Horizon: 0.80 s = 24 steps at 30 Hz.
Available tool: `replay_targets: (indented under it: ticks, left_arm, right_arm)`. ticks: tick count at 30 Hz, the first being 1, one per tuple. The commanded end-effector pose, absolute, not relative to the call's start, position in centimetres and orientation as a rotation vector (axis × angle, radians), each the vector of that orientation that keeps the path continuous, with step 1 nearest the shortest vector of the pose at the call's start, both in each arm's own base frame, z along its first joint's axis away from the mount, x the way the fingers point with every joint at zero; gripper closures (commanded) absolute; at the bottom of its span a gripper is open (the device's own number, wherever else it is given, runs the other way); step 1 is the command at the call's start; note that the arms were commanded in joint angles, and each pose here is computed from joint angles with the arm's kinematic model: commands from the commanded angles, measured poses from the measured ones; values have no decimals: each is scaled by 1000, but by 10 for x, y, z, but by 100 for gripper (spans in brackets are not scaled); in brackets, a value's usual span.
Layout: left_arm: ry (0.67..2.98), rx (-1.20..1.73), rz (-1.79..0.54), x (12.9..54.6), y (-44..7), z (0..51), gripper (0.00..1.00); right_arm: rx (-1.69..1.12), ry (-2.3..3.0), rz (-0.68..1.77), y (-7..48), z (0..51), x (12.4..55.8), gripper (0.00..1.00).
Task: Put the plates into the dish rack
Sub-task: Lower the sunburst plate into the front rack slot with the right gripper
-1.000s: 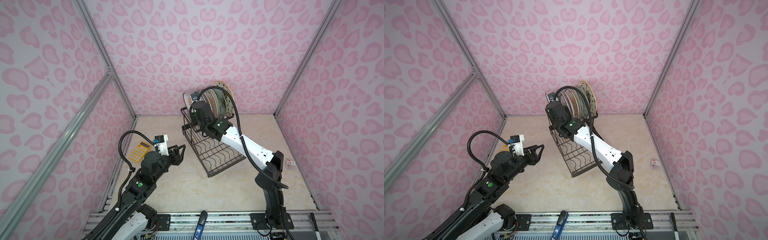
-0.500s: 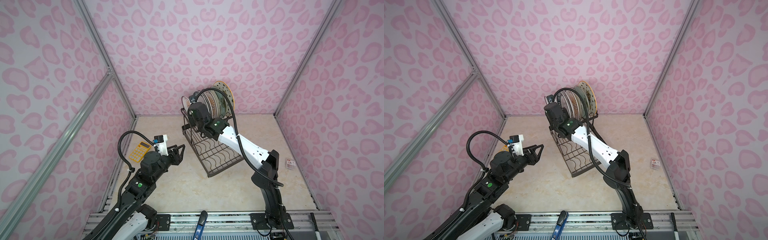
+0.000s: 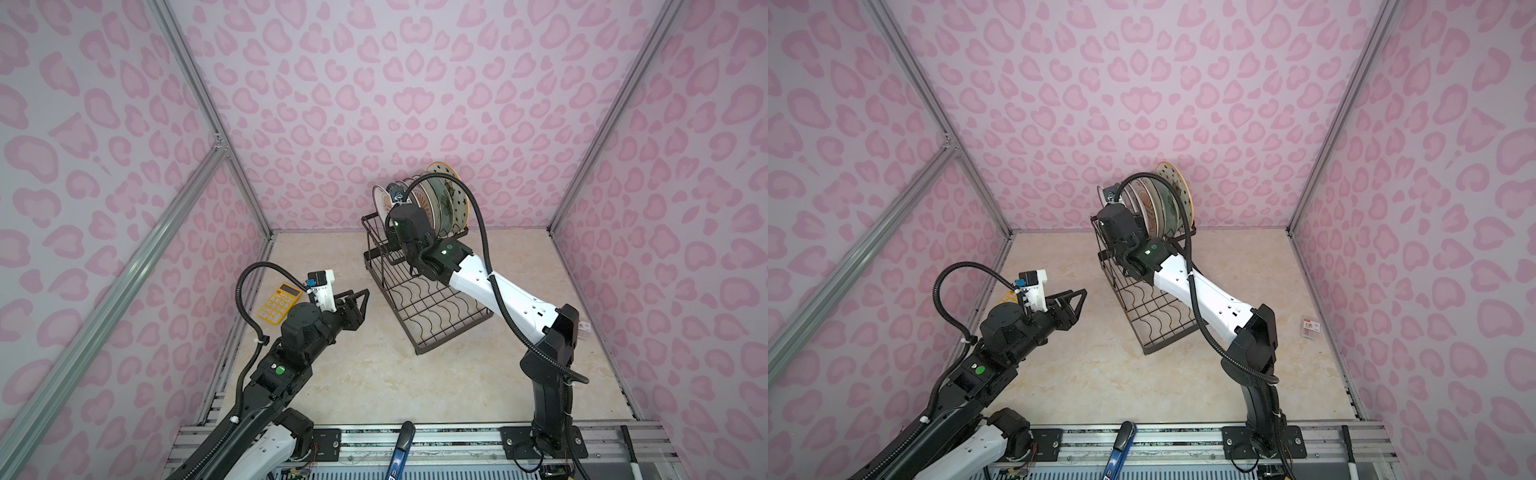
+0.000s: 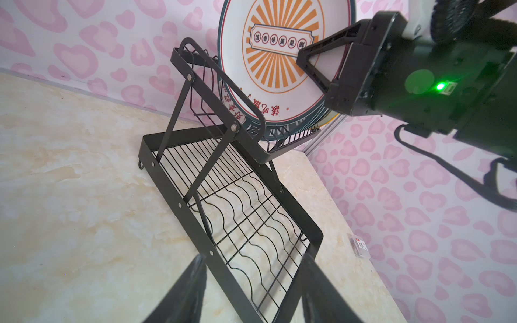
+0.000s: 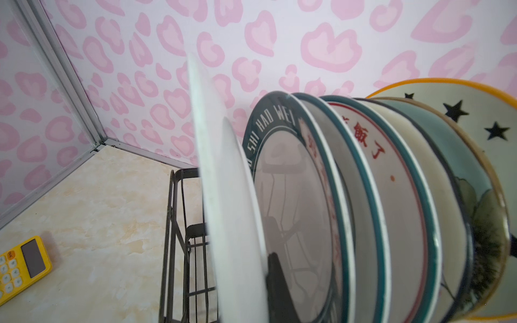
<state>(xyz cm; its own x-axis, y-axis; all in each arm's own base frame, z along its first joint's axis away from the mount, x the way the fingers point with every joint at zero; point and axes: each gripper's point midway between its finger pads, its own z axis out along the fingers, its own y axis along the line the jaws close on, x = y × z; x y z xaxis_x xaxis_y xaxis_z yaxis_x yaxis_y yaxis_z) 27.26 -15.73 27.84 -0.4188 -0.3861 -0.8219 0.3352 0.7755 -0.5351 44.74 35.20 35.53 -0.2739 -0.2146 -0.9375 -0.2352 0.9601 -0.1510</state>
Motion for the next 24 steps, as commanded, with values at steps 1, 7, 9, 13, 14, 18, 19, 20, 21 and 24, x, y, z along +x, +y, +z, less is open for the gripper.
replay_targets:
  ticks: [1, 7, 9, 13, 14, 18, 19, 20, 21, 24]
  left_arm:
    - [1822, -21, -809, 272, -160, 284, 44]
    - [1819, -20, -803, 271, -158, 286, 44]
    - [1816, -21, -803, 270, -157, 286, 44]
    - [1815, -22, -799, 270, -156, 287, 44]
    - [1819, -23, -797, 270, -156, 286, 44]
    - [1819, -24, -796, 269, -155, 286, 44]
    - [1818, -25, -796, 269, -155, 286, 44]
    - [1819, -26, -795, 269, -154, 286, 44]
    - [1816, -26, -796, 269, -154, 287, 44]
    - [1820, -25, -795, 269, -154, 285, 44]
  right_arm:
    - [-299, 1832, 30, 354, 362, 451, 100]
    - [-303, 1847, 22, 358, 354, 454, 100]
    - [-306, 1858, 22, 360, 349, 456, 100]
    - [-309, 1880, 9, 361, 337, 460, 100]
    - [-309, 1885, 10, 361, 335, 461, 100]
    - [-306, 1899, 7, 362, 329, 462, 100]
    - [-306, 1902, 5, 362, 326, 463, 100]
    - [-307, 1905, 5, 362, 325, 462, 100]
    - [-306, 1907, 4, 362, 324, 462, 100]
    - [-304, 1908, 5, 361, 323, 462, 100]
